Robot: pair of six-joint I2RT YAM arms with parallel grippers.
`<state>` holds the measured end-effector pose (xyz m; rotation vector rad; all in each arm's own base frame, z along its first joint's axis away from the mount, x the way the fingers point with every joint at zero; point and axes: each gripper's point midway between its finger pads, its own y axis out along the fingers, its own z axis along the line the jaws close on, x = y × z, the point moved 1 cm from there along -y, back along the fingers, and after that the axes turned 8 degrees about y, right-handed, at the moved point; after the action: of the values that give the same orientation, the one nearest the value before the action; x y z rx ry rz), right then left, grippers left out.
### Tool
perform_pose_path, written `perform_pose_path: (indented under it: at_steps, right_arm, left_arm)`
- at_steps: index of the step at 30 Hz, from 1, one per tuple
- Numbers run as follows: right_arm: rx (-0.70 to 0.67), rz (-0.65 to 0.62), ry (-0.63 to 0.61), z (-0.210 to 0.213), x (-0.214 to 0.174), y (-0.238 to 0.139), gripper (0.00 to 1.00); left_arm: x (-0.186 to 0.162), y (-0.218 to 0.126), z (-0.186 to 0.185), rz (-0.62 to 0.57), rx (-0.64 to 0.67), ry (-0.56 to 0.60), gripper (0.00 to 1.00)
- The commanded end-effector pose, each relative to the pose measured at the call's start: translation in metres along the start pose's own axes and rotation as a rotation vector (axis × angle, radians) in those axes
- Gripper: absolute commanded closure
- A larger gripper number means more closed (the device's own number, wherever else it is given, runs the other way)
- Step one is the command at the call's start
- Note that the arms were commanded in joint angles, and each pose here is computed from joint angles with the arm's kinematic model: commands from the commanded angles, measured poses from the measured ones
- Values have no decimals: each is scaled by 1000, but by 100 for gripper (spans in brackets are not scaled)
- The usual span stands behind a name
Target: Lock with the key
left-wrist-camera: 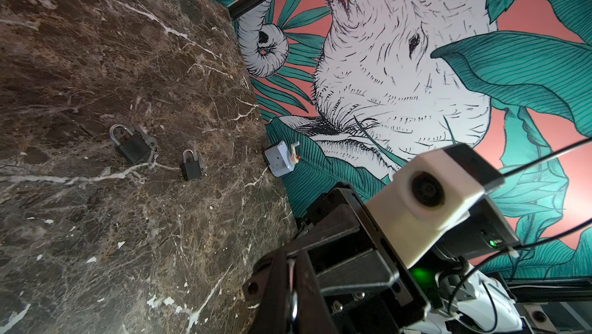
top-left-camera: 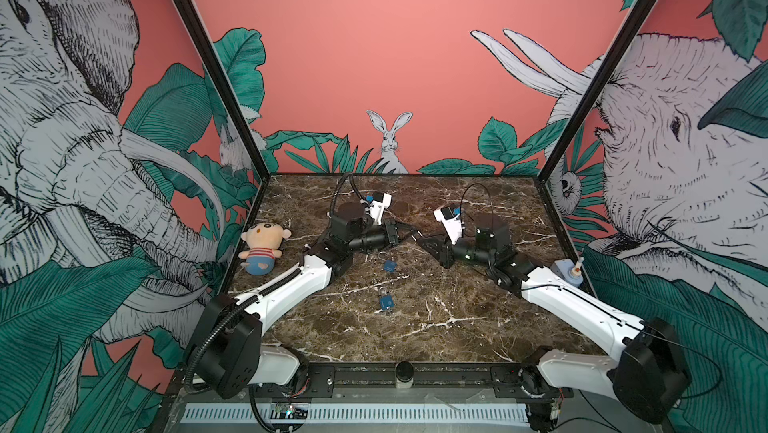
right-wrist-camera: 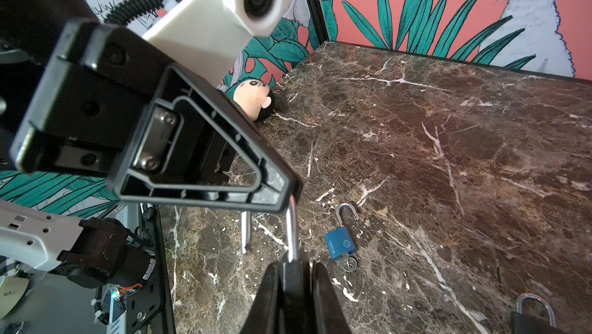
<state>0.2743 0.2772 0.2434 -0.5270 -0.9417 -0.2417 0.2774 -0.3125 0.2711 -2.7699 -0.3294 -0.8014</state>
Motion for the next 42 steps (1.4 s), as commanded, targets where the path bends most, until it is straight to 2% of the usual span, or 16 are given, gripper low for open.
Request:
perform_pose_path:
  at_steps: [1,2,9,10,11,12,14,22,25,35,42]
  right_arm:
    - [-17,-54,-11,0,18,-2,94]
    - [-15,-53,-5,1,18,-2,99]
    - [11,-11,40,6,20,-2,100]
    - [15,4,54,7,20,-3,100]
    - [24,17,67,9,21,-4,100]
    - [30,28,80,10,23,-5,100]
    - [36,51,104,12,23,-9,100]
    - [94,105,174,20,26,-23,100]
    - [121,118,196,23,27,-28,100]
    - [221,156,246,36,27,-27,100]
    - [290,189,282,42,25,-22,100]
  left_arm:
    - [14,-10,-37,-37,-79,72,100]
    - [14,-10,-37,-37,-77,75,100]
    - [13,-12,-29,-26,-14,121,100]
    - [12,-12,-27,-22,1,134,93]
    - [13,-13,-26,-17,15,148,78]
    - [14,-14,-24,-13,35,163,67]
    - [17,-18,-20,-9,70,183,61]
    - [34,-53,3,-47,177,223,57]
    - [30,-60,2,-20,200,259,57]
    - [9,-70,-13,44,142,310,58]
    - [7,-72,-26,57,95,328,58]
